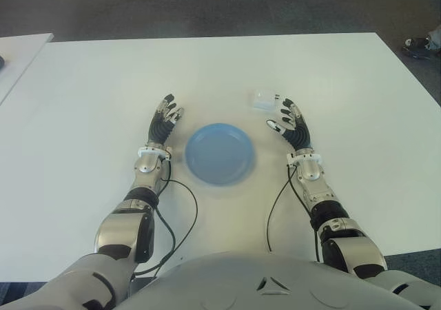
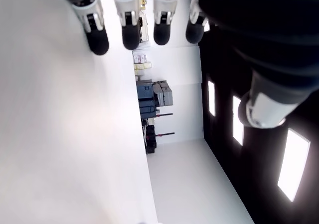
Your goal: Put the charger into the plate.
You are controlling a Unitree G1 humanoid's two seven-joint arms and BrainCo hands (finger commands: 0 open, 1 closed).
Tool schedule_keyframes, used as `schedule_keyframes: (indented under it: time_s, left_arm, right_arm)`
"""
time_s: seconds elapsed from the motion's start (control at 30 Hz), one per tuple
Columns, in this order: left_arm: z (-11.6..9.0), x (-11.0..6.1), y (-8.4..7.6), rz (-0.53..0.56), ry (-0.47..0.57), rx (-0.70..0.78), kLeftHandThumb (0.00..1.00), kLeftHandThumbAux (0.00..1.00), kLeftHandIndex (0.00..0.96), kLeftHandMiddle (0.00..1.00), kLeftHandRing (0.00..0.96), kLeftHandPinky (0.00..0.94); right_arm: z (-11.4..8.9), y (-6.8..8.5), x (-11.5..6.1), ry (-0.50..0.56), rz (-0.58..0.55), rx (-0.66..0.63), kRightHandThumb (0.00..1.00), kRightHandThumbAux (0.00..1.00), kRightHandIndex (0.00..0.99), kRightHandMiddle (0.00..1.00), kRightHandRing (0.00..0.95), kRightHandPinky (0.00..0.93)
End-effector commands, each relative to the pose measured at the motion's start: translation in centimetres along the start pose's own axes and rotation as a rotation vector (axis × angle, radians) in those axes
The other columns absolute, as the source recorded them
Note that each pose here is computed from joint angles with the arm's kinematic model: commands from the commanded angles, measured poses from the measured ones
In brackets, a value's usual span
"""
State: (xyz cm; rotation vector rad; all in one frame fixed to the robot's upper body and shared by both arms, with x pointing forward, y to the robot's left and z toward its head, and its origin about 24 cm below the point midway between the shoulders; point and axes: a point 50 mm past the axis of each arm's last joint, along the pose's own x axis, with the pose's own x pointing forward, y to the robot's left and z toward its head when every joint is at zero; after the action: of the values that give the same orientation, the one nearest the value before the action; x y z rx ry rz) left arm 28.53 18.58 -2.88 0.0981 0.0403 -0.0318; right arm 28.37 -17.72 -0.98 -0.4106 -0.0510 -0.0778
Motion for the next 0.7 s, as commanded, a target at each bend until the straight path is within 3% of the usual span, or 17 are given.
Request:
schedule_keyframes:
  time_s: [0.03, 0.33, 0.7]
  left_arm:
    - [-2.1, -1.2, -1.8, -0.034, 0.119, -0.015, 0.000, 0.534, 0.000, 0.068, 0.106, 0.161]
    - [-2.1, -0.9, -2.1, -0.031, 0.135, -0.010, 0.000, 0.539, 0.000, 0.069, 0.105, 0.156]
    - [-1.9, -0.7, -2.5, -0.037, 0.129, -0.035, 0.000, 0.539, 0.000, 0.056, 0.095, 0.152]
  right_arm:
    - [-1.9, 0.0, -1.2, 0.066, -0.014, -0.090, 0.367, 0.552, 0.022, 0.135, 0.156, 0.200]
    - [-0.3, -0.2, 0.1, -0.045, -0.105, -0.227, 0.145, 0.535, 0.002, 0.017, 0.018, 0.020]
    - [1.1, -1.0, 2.6, -0.214, -0.144, -0.603, 0.034, 0.460, 0.000, 0.000, 0.000, 0.000]
